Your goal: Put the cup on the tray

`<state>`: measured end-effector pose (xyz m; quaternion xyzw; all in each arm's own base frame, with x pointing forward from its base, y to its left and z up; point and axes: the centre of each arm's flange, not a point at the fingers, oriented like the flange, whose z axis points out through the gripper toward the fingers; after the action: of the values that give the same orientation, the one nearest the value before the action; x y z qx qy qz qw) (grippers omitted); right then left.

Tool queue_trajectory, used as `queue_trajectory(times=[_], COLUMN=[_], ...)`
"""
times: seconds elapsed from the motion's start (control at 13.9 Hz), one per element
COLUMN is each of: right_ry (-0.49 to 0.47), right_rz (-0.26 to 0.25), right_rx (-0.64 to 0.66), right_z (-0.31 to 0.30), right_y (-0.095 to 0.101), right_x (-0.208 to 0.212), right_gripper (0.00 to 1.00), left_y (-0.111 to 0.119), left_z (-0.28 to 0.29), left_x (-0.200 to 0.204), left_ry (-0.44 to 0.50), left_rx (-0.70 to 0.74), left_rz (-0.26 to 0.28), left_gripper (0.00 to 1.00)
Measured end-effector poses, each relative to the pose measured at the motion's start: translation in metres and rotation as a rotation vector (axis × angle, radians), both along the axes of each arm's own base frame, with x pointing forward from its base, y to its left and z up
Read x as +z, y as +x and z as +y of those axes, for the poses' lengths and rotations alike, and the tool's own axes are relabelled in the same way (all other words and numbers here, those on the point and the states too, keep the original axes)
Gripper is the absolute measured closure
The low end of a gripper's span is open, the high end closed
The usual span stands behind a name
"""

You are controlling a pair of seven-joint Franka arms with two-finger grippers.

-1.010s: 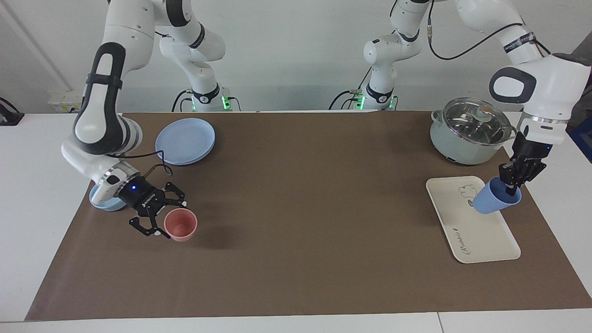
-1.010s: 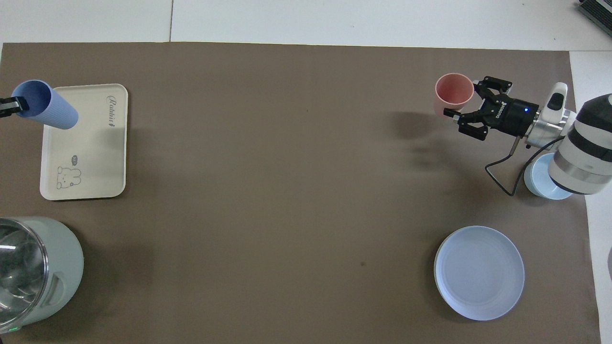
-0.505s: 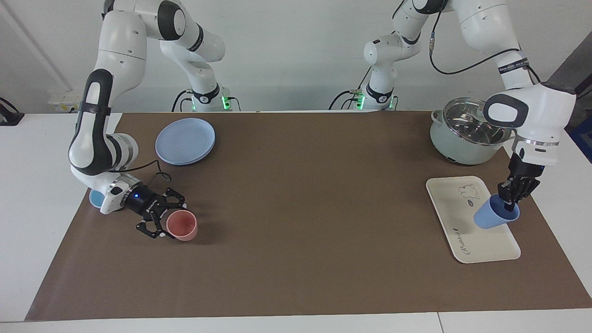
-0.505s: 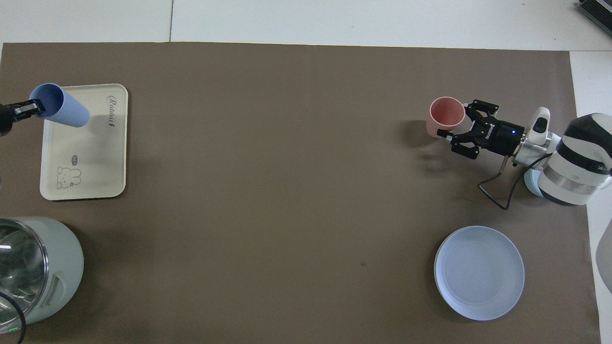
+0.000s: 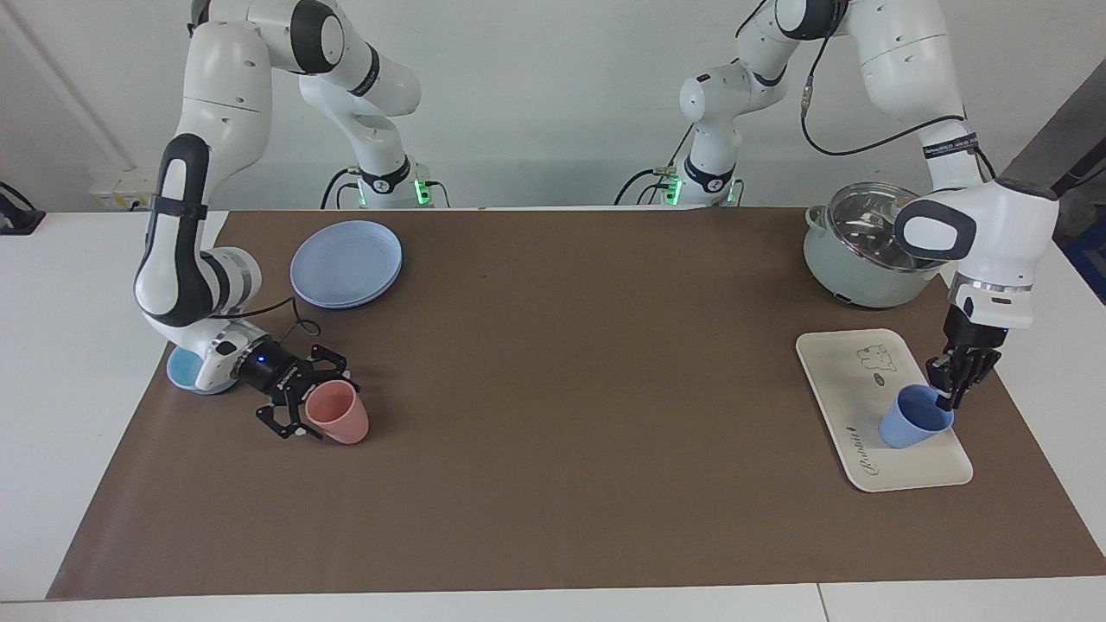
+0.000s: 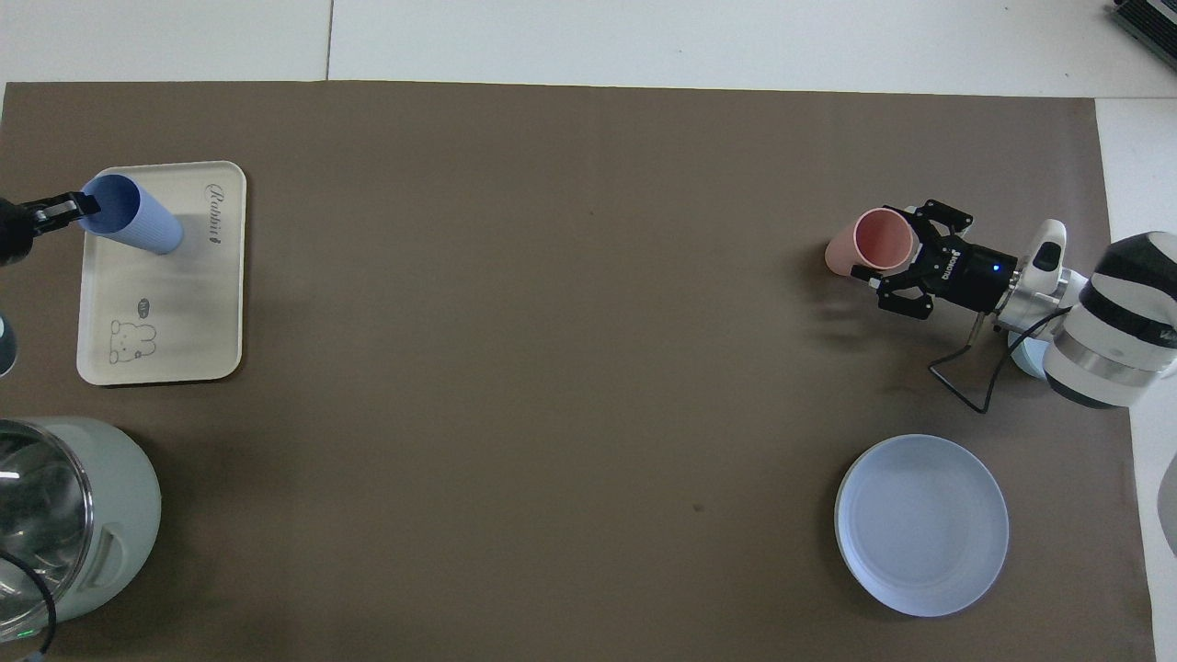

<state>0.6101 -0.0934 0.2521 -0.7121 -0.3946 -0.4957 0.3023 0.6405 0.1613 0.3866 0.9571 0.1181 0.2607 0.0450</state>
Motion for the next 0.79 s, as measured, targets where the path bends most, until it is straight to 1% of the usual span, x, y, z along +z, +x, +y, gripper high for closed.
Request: queue_trajectory(times=[0.22,0.29,0.36,0.43,0.51,0.58,0.79], right_ry=[0.001,0.009,0.021,0.037,0.049,0.05,0.008], right_rz=[-0.021,-0.019,-0.012,-0.003,0.012,0.037,0.147], right_rx=[-0.003,-0.01,-0.02,-0.031,-0.039,-0.046,-0.074], right_z=[0.0,-0.001,-0.001,-0.001,0.0,0.0,-0.004], right_y=[0.002,0.003,0.003,0.004,0.004,0.004,-0.004], right_x=[0.017,0.028,0.039,0.053,0.067,0.083,0.14], right_gripper=[0.0,0.0,0.0,0.0,0.0,0.0,0.0], left_y=[0.001,0.003,0.006,0.01,0.014,0.017,0.014], left_z=[-0.003,-0.006,-0.01,-0.014,-0.018,-0.021,-0.03], left_x=[0.0,0.002,0.006,0.018,0.034,0.053,0.099], left_ry=[-0.004,-0.013,-0.033,-0.065,-0.096,-0.122,-0.178], left_rx=[-0.007,-0.017,-0.036,-0.067,-0.099,-0.13,-0.209], left_rz=[0.004,0.018,0.051,0.103,0.154,0.198,0.315], left_gripper=[0.29,0.18,0.05,0.0,0.0,0.0,0.0])
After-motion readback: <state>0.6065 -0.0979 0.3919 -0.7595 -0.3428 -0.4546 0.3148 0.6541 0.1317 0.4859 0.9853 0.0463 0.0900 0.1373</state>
